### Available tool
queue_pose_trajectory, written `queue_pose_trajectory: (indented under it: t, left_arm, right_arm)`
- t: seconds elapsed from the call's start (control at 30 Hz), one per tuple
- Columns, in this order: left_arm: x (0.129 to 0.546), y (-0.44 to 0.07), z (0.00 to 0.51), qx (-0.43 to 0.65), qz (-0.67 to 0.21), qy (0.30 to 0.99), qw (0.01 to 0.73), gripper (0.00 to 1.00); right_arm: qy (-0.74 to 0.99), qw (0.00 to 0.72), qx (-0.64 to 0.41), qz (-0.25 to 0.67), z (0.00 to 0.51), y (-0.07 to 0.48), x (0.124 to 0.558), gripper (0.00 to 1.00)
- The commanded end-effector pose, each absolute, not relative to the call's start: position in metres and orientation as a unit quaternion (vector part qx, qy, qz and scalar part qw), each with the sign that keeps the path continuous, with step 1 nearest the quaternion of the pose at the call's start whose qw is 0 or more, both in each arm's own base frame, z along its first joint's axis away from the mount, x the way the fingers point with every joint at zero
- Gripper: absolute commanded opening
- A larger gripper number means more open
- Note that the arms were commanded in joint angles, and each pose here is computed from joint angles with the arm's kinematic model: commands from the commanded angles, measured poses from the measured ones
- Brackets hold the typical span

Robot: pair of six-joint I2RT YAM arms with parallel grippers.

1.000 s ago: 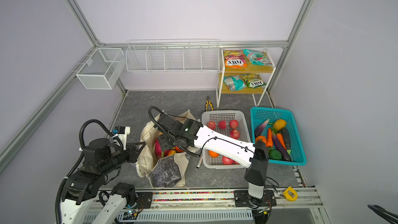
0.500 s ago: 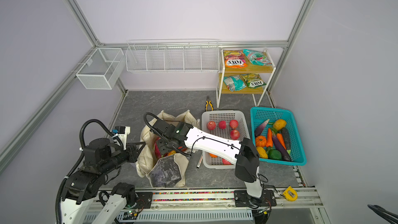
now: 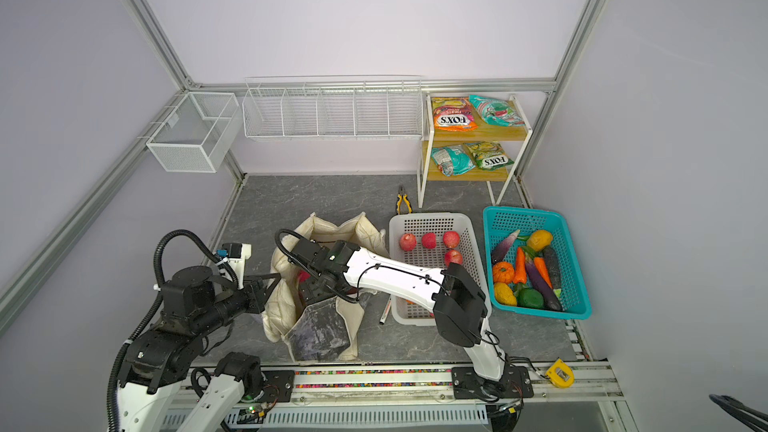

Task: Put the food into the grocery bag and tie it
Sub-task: 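Lower the potato into the bag and open the right gripper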

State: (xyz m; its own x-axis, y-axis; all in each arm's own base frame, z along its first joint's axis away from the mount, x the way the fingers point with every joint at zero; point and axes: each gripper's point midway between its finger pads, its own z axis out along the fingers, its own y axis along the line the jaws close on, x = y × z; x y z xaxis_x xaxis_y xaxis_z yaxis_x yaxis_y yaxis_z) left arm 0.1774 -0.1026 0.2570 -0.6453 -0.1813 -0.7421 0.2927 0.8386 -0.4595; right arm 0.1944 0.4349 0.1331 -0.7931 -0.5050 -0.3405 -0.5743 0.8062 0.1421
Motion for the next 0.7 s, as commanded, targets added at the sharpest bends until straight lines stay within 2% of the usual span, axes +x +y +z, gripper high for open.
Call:
queue_pose_trajectory:
  t: [0.0,0.37,0.67]
  left_arm:
    - [0.177,-0.103,0.257,0.033,-0.282,0.862,0.420,0.00]
    - [0.177,-0.103,0.256,0.033,-0.282,0.863,0.419,0.00]
    - [0.176,-0.103,0.258,0.036,-0.284,0.860,0.422,0.00]
  right_arm:
    - [0.938,0.147,-0.291,0.117,0.139,0.432,0.196,0.89]
    - [0.922,0.182,-0.307,0.147,0.192,0.430,0.192,0.88]
    - [0.900,0.267,-0.297,0.176,0.283,0.407,0.197,0.88]
